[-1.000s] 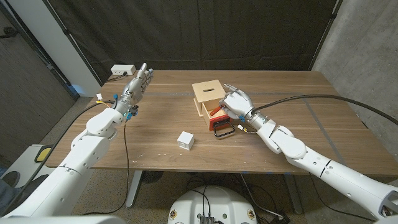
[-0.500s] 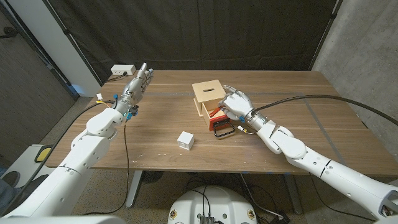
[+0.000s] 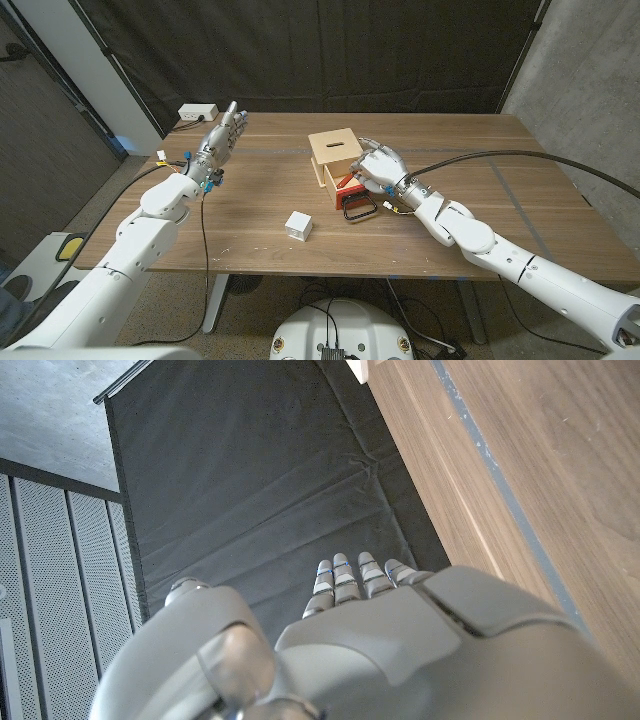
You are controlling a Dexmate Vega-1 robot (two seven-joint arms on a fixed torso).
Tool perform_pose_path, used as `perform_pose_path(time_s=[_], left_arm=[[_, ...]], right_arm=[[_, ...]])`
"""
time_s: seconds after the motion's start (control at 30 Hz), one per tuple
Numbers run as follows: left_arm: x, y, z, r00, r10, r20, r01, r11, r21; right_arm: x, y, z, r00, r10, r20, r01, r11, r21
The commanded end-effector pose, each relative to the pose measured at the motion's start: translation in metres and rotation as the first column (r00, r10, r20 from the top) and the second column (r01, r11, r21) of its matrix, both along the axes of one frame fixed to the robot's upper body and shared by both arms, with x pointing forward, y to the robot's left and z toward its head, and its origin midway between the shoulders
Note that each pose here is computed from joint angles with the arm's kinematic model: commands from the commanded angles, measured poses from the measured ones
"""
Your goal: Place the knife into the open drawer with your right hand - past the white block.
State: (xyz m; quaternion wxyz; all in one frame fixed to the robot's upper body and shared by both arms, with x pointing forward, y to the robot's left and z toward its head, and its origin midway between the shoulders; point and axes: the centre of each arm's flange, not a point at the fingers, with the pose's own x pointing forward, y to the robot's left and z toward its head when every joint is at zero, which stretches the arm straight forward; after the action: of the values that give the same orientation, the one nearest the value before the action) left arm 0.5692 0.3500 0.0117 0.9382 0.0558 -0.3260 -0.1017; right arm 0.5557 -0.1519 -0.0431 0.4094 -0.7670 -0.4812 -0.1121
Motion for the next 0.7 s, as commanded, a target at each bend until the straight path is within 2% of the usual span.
perform_pose_path(time_s=[0.03, 0.7], left_arm=[[0.000, 0.000, -0.001, 1.000, -0.003, -0.001, 0.003, 1.000, 0.000], [-0.002, 0.001, -0.003, 1.000, -0.007, 0.005, 0.007, 1.000, -0.002]], right_arm=[[-0.004, 0.000, 0.004, 1.000, 0.004, -0.004, -0.004, 1.000, 0.001], [-0.021, 0.002, 0.012, 0.999, 0.036, 0.027, -0.037, 0.998, 0.048]])
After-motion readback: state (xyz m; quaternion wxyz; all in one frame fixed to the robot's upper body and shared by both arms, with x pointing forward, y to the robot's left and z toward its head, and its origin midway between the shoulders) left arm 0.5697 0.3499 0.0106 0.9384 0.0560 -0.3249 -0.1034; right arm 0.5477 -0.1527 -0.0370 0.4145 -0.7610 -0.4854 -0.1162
